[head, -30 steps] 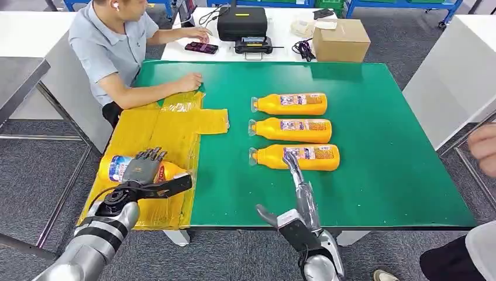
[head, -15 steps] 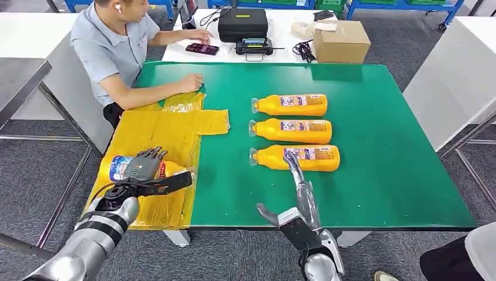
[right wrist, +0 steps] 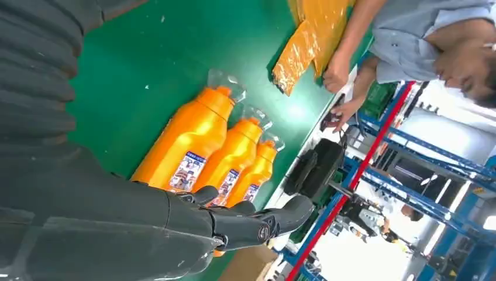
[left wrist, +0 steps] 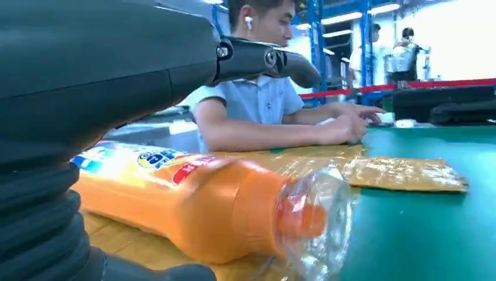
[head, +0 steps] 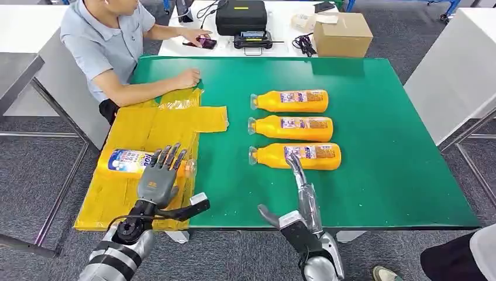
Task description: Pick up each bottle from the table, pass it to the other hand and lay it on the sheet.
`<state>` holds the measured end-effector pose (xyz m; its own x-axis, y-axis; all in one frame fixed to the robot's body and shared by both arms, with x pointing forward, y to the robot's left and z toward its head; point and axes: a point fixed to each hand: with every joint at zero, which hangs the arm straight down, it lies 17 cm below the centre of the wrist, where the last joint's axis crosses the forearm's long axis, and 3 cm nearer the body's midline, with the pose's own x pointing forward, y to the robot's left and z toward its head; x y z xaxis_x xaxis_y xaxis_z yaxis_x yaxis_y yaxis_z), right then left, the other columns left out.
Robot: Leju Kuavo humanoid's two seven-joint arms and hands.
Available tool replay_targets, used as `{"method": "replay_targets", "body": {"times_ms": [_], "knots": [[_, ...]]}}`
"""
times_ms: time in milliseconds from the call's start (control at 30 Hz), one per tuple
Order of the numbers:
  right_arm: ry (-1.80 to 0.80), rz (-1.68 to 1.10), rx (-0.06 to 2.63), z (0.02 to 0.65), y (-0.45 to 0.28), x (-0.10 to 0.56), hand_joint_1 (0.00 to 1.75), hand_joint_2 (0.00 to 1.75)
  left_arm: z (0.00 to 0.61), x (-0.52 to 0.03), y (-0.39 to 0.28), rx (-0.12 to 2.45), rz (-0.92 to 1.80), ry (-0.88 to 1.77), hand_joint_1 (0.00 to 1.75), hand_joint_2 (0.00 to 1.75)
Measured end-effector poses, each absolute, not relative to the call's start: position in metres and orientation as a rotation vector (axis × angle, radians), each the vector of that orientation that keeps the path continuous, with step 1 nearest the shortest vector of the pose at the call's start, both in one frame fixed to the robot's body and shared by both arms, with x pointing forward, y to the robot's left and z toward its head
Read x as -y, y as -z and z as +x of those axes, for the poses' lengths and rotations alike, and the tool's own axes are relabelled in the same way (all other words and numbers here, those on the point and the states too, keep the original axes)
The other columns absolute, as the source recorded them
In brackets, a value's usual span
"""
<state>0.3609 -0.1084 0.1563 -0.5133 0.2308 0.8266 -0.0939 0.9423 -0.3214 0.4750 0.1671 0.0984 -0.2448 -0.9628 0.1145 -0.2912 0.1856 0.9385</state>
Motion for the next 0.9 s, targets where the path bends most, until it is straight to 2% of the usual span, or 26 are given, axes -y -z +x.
{"method": "replay_targets", "body": {"times_ms": [400, 533, 733, 900], "knots": [[-0.384, -0.151, 2.075, 0.358, -0.154, 0.115, 0.00, 1.75, 0.433, -0.099, -0.177, 2.023, 1.088, 0.947, 0.00, 1.75], [-0.332, -0.263, 2.092, 0.349, -0.157, 0.131, 0.00, 1.75, 0.389, -0.079, -0.211, 2.207, 0.815, 0.668, 0.00, 1.75], [-0.221, -0.387, 2.136, 0.336, -0.175, 0.156, 0.00, 1.75, 0.371, -0.108, -0.230, 2.239, 0.445, 0.133, 0.00, 1.75], [-0.123, -0.314, 2.167, 0.334, -0.192, 0.164, 0.00, 1.75, 0.356, -0.111, -0.247, 2.308, 0.378, 0.001, 0.00, 1.75]]}}
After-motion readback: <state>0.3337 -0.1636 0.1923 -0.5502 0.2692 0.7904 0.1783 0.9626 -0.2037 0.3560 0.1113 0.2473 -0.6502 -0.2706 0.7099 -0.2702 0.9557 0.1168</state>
